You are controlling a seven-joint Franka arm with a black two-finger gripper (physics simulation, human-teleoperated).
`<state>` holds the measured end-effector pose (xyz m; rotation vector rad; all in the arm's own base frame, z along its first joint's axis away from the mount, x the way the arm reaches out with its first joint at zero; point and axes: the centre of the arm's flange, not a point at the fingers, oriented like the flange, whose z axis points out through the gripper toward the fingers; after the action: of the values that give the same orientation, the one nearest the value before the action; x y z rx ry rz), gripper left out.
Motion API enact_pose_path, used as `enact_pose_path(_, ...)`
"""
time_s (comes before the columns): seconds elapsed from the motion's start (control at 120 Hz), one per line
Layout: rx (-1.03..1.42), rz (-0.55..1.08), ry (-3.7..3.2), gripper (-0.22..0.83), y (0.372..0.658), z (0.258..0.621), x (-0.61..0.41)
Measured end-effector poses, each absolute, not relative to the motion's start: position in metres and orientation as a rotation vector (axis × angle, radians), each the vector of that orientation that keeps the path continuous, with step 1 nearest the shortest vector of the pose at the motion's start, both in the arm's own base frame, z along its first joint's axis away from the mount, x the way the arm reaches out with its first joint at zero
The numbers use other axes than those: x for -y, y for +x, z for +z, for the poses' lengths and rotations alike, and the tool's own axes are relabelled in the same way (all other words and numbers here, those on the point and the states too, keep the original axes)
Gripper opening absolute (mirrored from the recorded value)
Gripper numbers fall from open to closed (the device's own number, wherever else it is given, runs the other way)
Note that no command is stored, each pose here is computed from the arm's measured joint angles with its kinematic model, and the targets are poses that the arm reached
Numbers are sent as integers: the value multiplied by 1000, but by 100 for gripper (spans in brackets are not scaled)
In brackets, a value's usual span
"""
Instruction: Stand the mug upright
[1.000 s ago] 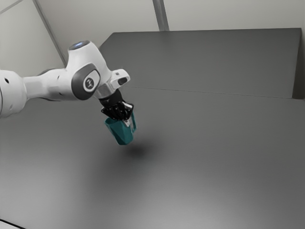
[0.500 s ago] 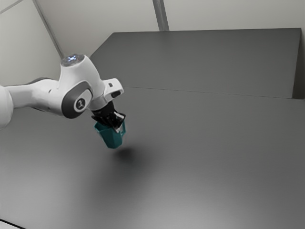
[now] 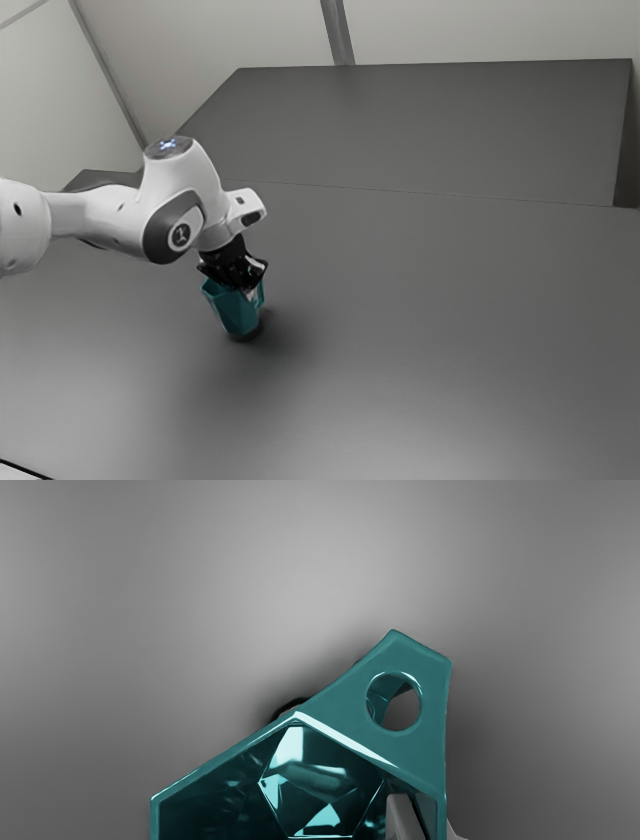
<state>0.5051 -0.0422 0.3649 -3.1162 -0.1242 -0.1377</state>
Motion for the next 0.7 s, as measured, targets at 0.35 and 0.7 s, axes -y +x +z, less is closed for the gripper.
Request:
enact_pose_path(0.35,151,-117,-3117,-17,508,350,40)
enact_pose_path(0.7,153,-143,-3116,28,507,360,41)
